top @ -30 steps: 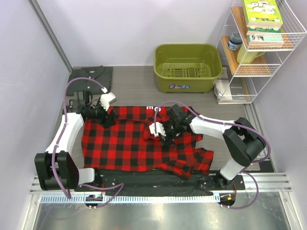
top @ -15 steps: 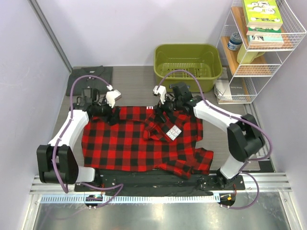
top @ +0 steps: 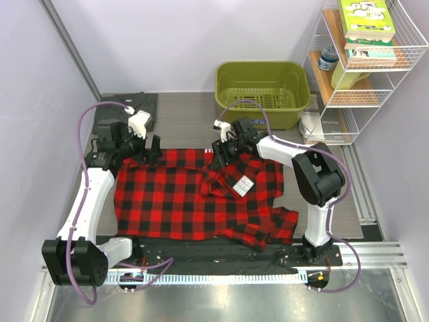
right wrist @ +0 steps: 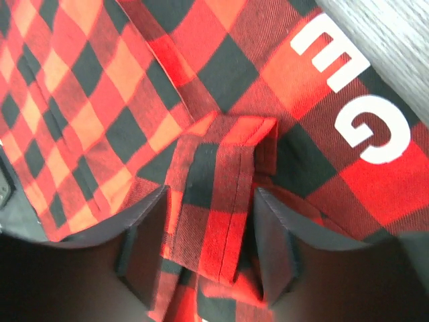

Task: Fold and stack the long sleeve shirts
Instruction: Fold the shirt

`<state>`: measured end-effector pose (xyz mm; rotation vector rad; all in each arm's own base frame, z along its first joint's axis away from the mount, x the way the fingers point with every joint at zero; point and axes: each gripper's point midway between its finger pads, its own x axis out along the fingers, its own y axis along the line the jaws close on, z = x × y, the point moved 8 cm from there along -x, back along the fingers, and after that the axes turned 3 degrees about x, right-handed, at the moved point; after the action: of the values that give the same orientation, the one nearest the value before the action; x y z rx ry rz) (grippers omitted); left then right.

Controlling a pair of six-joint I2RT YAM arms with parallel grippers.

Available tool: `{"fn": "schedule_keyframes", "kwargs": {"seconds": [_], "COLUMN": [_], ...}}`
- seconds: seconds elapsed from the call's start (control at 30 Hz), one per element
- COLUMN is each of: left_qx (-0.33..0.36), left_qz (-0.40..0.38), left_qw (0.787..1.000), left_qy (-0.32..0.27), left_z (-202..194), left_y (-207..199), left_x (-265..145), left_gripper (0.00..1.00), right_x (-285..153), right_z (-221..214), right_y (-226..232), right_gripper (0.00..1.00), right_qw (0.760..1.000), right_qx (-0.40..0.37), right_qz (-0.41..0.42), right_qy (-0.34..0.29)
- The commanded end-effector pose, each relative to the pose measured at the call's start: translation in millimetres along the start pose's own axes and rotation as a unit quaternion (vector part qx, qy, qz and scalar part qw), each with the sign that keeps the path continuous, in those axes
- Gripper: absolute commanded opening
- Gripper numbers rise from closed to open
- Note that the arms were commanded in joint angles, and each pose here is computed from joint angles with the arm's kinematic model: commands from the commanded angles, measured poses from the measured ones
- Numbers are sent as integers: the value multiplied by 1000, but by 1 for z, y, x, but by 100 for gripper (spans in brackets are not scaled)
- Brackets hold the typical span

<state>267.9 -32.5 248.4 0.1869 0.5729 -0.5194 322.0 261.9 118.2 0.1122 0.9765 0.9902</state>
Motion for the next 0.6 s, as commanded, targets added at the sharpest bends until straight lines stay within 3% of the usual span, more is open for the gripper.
{"fn": "schedule_keyframes", "kwargs": {"seconds": [0.0, 0.07, 0.2, 0.37, 0.5, 0.57], "left_qx": [-10, -12, -28, -23, 43, 77], "left_qz": [38, 35, 24, -25, -171, -207], "left_qw": [999, 999, 998, 998, 980, 970], "left_qy": [-37, -37, -44, -50, -96, -100], "left_z": [16, 16, 24, 37, 36, 30], "left_y": [3, 1, -2, -10, -39, -49], "left_x": [-14, -17, -21, -27, -34, -37], "left_gripper": [100, 100, 100, 100, 100, 100], "right_x": [-2, -3, -22, -54, -81, -87], "right_z": [32, 34, 46, 53, 51, 44], "right_y": [14, 16, 35, 68, 105, 122], "right_gripper": [50, 29, 3, 1, 1, 1], "right_qw": [998, 998, 993, 982, 963, 953], "right_qx": [-9, -15, -47, -126, -221, -260], "right_qz": [37, 48, 94, 125, 136, 142], "right_qy": [-48, -41, -51, -64, -74, -70]}}
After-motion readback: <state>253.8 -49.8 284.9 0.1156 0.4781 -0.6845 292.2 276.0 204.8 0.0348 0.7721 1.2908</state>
